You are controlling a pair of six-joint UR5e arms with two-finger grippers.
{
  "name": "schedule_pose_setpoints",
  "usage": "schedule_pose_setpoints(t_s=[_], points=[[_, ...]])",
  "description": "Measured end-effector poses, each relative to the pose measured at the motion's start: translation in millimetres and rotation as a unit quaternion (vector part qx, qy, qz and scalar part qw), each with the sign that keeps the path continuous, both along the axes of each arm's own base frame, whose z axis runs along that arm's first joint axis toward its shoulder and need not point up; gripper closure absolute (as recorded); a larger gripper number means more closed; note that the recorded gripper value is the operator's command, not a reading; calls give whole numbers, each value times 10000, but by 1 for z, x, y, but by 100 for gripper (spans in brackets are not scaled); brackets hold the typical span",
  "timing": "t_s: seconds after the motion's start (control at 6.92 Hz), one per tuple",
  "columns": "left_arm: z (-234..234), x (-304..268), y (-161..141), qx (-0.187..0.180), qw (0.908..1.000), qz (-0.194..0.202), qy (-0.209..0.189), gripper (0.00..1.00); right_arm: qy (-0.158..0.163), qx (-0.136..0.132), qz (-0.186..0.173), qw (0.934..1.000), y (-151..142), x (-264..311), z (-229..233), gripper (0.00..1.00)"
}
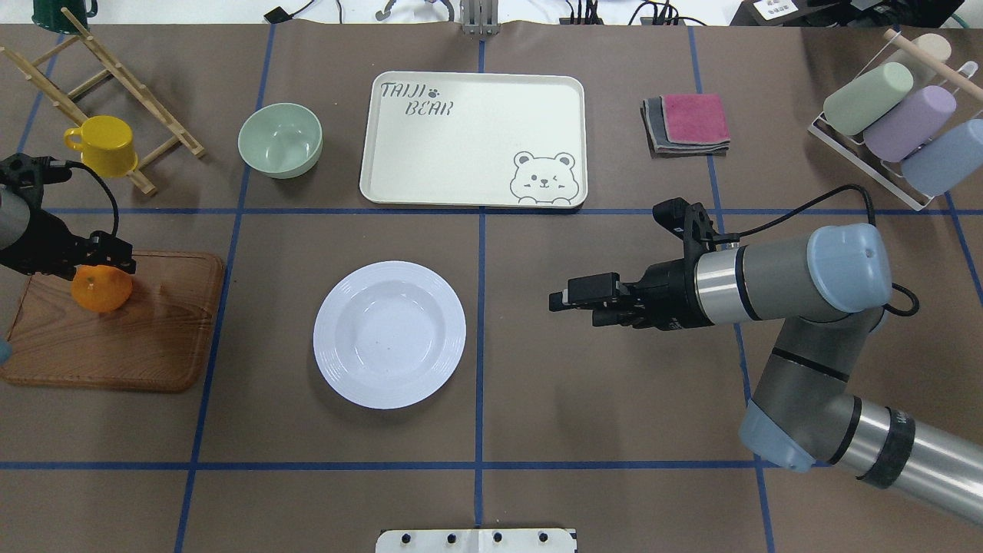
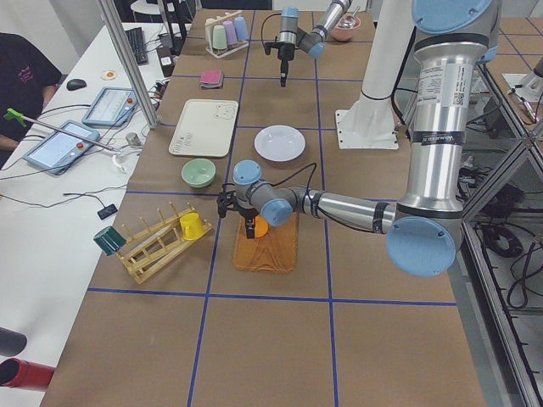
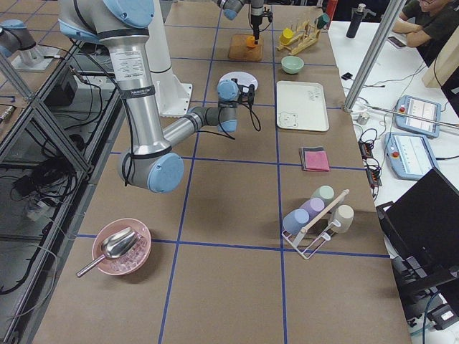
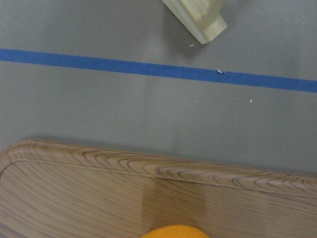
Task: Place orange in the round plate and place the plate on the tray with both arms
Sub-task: 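Close the left gripper on the orange and lift it off the board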
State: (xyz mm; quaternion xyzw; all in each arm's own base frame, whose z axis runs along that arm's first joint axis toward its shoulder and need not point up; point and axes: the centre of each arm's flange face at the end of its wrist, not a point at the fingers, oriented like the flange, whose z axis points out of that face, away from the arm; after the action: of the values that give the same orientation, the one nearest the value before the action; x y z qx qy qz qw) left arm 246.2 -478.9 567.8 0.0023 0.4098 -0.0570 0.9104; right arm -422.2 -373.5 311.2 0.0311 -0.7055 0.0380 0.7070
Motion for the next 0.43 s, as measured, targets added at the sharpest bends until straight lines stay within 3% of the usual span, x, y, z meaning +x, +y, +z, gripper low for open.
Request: schedule_pose_setpoints(t_s=[0.14, 0.29, 0.43], points=[[1, 2, 3, -18, 10000, 2, 17, 3, -4, 1, -8, 10000, 0, -1, -1, 0], [1, 5, 6, -29, 10000, 14, 30, 15, -6, 4, -13, 10000, 0, -1, -1, 0], [2, 7, 9, -37, 10000, 30, 37, 27, -5, 4, -20, 10000, 1, -2, -1, 9]])
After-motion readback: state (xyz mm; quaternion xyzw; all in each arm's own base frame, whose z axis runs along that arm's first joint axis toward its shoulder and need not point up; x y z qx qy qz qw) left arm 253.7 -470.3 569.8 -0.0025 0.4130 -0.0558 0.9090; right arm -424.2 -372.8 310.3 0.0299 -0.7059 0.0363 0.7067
